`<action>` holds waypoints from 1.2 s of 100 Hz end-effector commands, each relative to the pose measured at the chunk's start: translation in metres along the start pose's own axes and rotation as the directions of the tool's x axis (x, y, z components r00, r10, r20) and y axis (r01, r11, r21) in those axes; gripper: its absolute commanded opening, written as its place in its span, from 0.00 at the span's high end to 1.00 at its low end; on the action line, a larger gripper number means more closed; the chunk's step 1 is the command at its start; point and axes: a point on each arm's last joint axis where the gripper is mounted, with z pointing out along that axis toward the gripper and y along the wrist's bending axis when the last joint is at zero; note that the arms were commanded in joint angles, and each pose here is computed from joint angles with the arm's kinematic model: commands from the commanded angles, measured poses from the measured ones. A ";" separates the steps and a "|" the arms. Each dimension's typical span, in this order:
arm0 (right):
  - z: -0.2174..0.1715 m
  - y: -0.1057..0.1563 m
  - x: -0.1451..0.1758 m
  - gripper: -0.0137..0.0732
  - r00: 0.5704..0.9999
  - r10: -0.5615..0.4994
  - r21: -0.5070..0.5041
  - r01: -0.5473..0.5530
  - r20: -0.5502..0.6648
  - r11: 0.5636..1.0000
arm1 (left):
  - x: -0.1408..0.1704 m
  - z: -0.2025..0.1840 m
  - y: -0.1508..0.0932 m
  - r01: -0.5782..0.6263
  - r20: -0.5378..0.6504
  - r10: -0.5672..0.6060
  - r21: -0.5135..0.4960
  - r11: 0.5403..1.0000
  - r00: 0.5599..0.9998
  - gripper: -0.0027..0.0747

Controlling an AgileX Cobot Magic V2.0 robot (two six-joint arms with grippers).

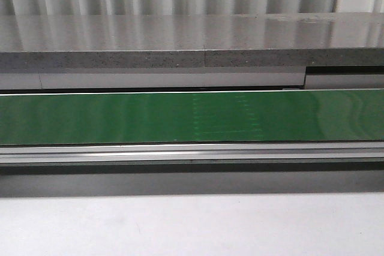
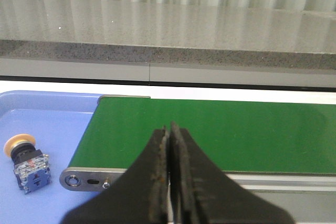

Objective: Move button from right to left

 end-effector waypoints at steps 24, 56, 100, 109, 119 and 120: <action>-0.003 0.000 -0.013 0.92 0.997 -0.004 0.007 0.003 0.083 1.000 | 0.000 -0.001 0.000 -0.008 0.083 0.007 0.007 1.000 0.997 0.99; -0.003 0.000 -0.013 0.92 0.997 -0.004 0.007 0.003 0.083 1.000 | 0.000 -0.001 0.000 -0.008 0.083 0.007 0.007 1.000 0.997 0.99; -0.001 -0.001 -0.012 0.92 0.996 -0.006 0.013 0.005 0.095 1.000 | 0.000 -0.001 0.000 -0.008 0.083 0.007 0.007 1.000 0.997 0.99; 0.005 -0.004 -0.012 0.92 0.986 -0.005 0.056 -0.004 0.166 0.998 | 0.000 -0.001 0.000 -0.008 0.083 0.007 0.007 1.000 0.997 0.99; 0.018 -0.010 -0.004 0.92 0.961 -0.004 0.131 -0.033 0.275 0.991 | 0.000 -0.001 0.000 -0.008 0.083 0.007 0.007 1.000 0.997 0.99; 0.019 -0.011 -0.005 0.92 0.954 -0.008 0.139 -0.035 0.300 0.990 | 0.000 -0.001 0.000 -0.008 0.083 0.007 0.007 1.000 0.997 0.99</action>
